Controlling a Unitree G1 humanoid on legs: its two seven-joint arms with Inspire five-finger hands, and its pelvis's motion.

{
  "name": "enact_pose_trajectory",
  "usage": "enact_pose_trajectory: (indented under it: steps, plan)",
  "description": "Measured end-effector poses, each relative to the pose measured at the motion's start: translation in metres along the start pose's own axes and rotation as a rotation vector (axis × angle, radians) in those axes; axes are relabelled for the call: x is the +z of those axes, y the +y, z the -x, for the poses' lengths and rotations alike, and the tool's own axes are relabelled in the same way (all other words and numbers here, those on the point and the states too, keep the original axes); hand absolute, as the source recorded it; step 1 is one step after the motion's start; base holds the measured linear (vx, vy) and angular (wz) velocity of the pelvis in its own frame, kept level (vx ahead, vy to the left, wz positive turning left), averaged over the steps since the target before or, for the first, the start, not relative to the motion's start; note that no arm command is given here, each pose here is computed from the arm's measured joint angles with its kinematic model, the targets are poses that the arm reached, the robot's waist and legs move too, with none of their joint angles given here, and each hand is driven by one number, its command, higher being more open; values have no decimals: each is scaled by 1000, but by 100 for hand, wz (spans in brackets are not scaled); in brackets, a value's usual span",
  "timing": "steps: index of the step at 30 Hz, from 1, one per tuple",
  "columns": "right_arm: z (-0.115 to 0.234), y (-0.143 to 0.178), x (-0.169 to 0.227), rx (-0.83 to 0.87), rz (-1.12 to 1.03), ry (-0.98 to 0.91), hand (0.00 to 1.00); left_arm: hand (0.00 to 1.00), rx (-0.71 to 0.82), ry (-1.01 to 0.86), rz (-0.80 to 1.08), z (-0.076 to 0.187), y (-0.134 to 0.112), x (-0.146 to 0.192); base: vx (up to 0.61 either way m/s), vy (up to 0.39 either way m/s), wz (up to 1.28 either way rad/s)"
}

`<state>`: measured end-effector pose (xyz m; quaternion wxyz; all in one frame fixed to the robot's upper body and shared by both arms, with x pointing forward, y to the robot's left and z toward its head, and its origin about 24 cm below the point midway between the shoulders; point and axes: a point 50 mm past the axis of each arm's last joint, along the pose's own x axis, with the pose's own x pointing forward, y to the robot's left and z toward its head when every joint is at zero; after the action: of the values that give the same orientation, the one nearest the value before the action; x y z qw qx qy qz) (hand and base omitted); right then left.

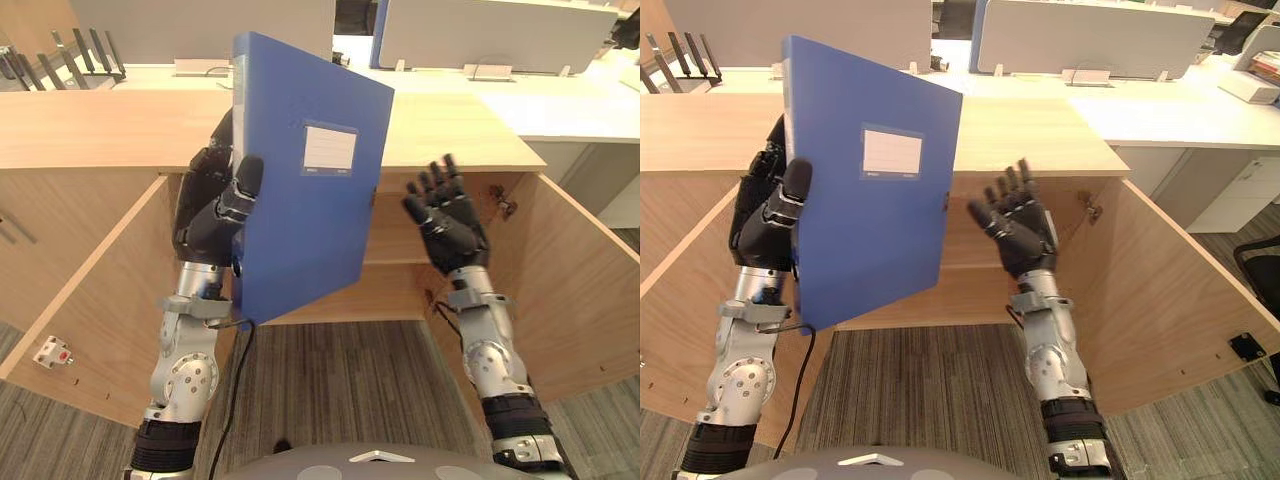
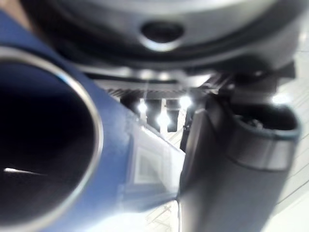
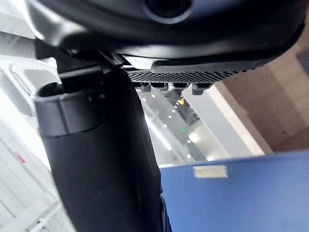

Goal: Walk over to the cabinet, pick up the folder, carry it to the office cabinet, place the folder inside the office cabinet, then close the office cabinet door

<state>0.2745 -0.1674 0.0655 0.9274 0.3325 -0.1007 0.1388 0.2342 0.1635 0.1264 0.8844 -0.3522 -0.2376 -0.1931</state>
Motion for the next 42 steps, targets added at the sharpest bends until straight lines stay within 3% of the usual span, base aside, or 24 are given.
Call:
enact_pose_trajectory:
  steps: [5, 15, 16, 29, 36, 38, 42]
  plan:
    - [-16, 20, -14, 114, -11, 72, 100, 0, -91, -5, 26, -14, -14, -6, -37, 0, -1]
    - [-33, 32, -6, 222, 56, 96, 100, 0, -97, -61, 22, -15, -15, 0, -21, 12, 1]
    - [-36, 33, -7, 226, 57, 103, 0, 0, -100, -64, 26, -15, -15, 0, 0, 2, 6]
    - [-56, 43, 6, 337, 6, 106, 0, 0, -129, -104, 140, -16, -17, 5, 0, 1, 6]
    - [-50, 67, 1, 409, -75, 91, 0, 0, -176, -106, 209, -5, -29, 9, 0, 1, -1]
    - [-46, 68, -1, 402, -106, 75, 0, 0, -190, -98, 256, 3, -38, 6, -1, 3, -4]
    - [-34, 62, -14, 360, -181, 115, 0, 0, -136, -74, 260, 17, -33, 3, -1, 1, -1]
